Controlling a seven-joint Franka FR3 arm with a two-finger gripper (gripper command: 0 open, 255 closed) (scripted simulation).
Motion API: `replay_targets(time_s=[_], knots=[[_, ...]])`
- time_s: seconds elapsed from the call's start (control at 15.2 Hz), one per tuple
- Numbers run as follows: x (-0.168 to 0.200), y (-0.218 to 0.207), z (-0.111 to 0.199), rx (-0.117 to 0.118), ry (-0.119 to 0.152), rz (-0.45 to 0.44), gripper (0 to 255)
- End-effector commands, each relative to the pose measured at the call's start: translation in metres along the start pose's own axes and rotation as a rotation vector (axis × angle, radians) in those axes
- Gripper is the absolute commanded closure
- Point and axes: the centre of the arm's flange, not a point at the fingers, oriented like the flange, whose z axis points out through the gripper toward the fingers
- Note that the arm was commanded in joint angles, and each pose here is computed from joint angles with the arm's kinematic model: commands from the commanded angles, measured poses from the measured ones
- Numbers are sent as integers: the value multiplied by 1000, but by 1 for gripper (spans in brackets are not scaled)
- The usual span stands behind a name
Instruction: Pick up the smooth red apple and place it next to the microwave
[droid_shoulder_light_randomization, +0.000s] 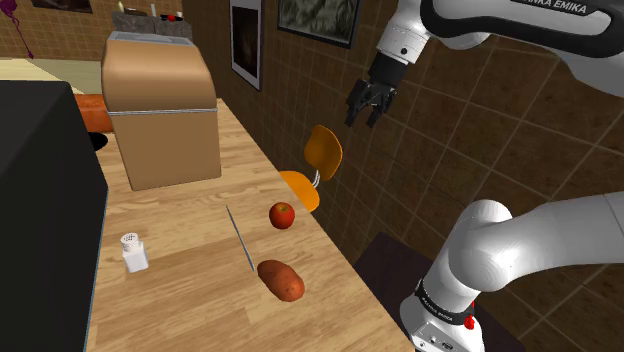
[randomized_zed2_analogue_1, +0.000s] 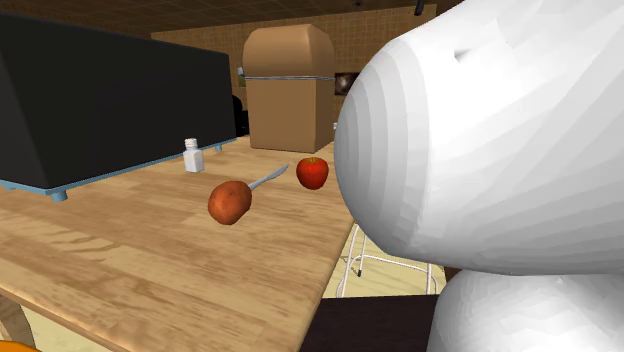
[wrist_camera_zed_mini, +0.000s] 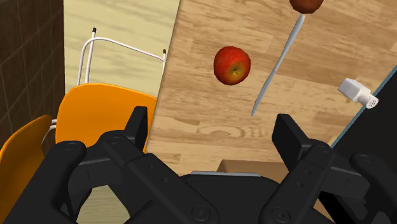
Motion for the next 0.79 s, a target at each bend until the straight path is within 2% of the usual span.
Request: replay_targets(time_s=[0.0, 0.73], knots=[[0, 0, 0, 0, 0, 0, 0], [17, -17, 141, 67, 66, 67, 0]])
